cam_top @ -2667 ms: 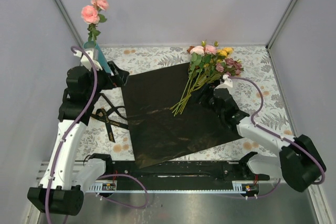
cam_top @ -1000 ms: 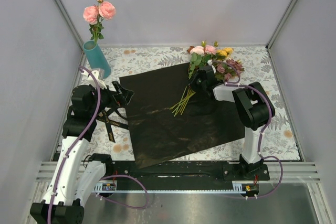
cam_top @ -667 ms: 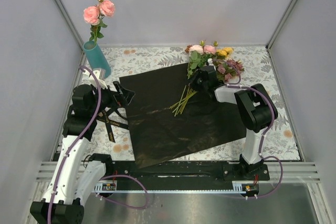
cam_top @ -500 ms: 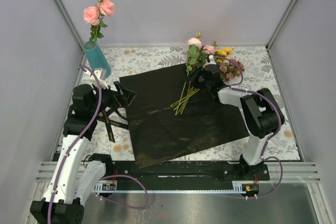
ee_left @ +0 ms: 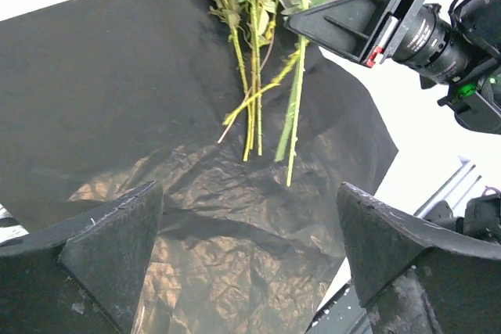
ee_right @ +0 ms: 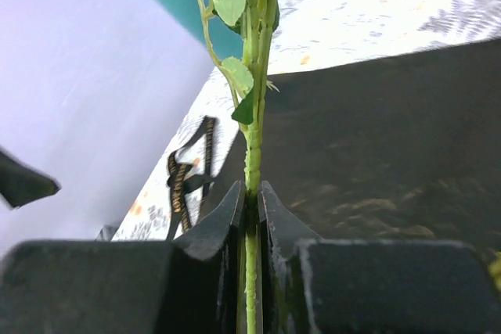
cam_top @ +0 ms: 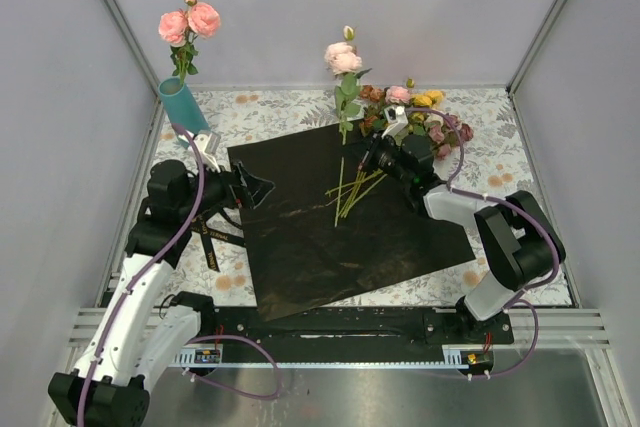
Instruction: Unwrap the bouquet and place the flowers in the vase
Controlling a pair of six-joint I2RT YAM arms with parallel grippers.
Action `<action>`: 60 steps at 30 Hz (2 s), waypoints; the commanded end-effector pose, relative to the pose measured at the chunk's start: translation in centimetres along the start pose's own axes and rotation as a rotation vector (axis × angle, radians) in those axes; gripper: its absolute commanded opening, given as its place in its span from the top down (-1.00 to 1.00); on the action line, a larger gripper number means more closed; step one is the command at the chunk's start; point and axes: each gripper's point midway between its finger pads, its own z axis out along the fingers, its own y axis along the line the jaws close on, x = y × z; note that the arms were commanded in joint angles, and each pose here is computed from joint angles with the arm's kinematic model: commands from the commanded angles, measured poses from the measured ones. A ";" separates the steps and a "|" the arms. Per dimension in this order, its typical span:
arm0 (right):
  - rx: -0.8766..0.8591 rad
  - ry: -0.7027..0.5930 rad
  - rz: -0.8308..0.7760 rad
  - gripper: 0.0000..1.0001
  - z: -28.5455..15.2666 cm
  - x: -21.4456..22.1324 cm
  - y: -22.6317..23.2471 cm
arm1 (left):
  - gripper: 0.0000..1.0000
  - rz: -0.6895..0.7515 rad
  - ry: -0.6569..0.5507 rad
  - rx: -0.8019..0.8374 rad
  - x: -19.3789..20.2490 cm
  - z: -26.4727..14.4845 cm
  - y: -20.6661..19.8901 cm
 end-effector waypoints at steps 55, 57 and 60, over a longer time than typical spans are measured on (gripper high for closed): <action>-0.480 -0.023 -0.280 -0.99 -11.9 3.9 18.9 | 1.00 0.562 -0.825 -0.601 -23.7 -3.7 -0.8; -0.469 -0.033 -0.293 -0.99 -12.2 3.7 18.7 | 1.00 0.566 -0.868 -0.700 -26.5 -4.4 0.3; -0.456 -0.043 -0.311 -0.99 -12.2 3.5 18.5 | 1.00 0.553 -0.931 -0.770 -29.4 -4.5 2.3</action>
